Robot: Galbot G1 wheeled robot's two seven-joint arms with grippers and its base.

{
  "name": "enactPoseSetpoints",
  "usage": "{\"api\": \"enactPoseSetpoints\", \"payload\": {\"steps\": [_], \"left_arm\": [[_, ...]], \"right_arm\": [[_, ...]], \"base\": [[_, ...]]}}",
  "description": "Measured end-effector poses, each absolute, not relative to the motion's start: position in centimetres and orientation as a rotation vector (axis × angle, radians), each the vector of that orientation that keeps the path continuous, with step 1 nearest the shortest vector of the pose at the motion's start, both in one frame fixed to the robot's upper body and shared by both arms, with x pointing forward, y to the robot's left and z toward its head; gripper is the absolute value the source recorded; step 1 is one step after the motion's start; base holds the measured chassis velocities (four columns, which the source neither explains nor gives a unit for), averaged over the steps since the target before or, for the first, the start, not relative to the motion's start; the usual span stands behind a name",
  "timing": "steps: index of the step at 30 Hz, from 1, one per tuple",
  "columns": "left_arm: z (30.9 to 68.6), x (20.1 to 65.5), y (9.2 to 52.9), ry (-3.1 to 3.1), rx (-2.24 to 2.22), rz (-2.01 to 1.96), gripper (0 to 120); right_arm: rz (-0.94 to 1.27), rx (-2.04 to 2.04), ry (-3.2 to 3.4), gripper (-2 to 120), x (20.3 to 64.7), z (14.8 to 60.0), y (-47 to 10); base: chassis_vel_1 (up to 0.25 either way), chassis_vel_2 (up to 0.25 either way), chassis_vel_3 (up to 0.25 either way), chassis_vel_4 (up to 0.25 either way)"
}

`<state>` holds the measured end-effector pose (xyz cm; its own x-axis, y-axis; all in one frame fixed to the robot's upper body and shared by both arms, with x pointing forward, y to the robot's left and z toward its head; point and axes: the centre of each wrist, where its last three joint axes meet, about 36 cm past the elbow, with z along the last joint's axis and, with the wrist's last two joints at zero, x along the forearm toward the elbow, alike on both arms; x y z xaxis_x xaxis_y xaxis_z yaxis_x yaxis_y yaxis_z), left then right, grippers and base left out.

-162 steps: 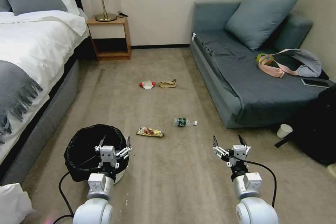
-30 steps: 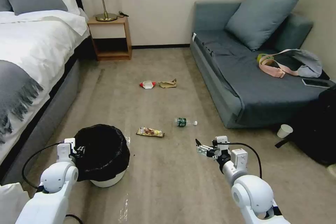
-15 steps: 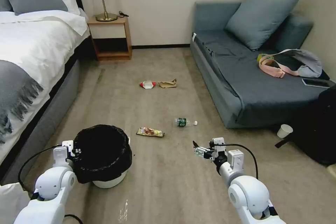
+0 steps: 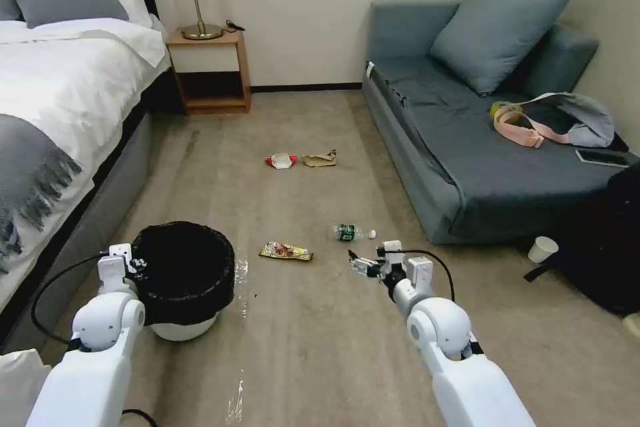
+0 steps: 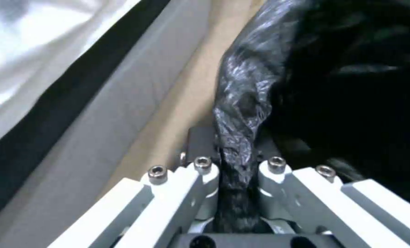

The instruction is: Pick up the trash bin, then pick up the garbage on the floor and place it into the trash bin.

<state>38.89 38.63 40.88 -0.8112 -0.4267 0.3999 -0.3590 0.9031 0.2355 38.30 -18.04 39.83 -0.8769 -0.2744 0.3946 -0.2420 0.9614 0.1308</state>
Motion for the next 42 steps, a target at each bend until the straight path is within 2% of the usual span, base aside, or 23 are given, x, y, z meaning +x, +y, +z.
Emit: {"api": "enactPoseSetpoints", "payload": {"steps": [4,8,19,27,33,42], "left_arm": [[41.8,35.6,38.5,-2.629,0.567,-0.217,4],[42.3,35.4,38.2,-2.643,0.561,-0.209,4],[43.6,36.1,38.4,-2.691,0.581,-0.186,4],[45.4,36.4,39.7,-2.728,0.619,-0.114,4],[48.5,37.3,40.9,-2.795,0.643,-0.156,4],[52.0,38.0,43.7,-2.865,0.718,-0.166,4]], "right_arm": [[-0.098,0.353,-2.709,100,34.8,41.0,-18.2],[-0.093,0.327,-2.726,100,34.1,41.5,-18.7],[-0.093,0.286,-2.748,100,35.0,40.8,-19.6],[-0.181,0.300,-2.777,100,37.0,39.4,-18.2],[-0.314,0.322,-2.799,100,38.4,39.1,-15.8],[-0.271,0.342,-2.783,100,38.9,38.3,-15.4]], "base": [[0.000,0.000,0.000,0.000],[0.000,0.000,0.000,0.000],[0.000,0.000,0.000,0.000],[0.000,0.000,0.000,0.000],[0.000,0.000,0.000,0.000],[0.000,0.000,0.000,0.000]]}}
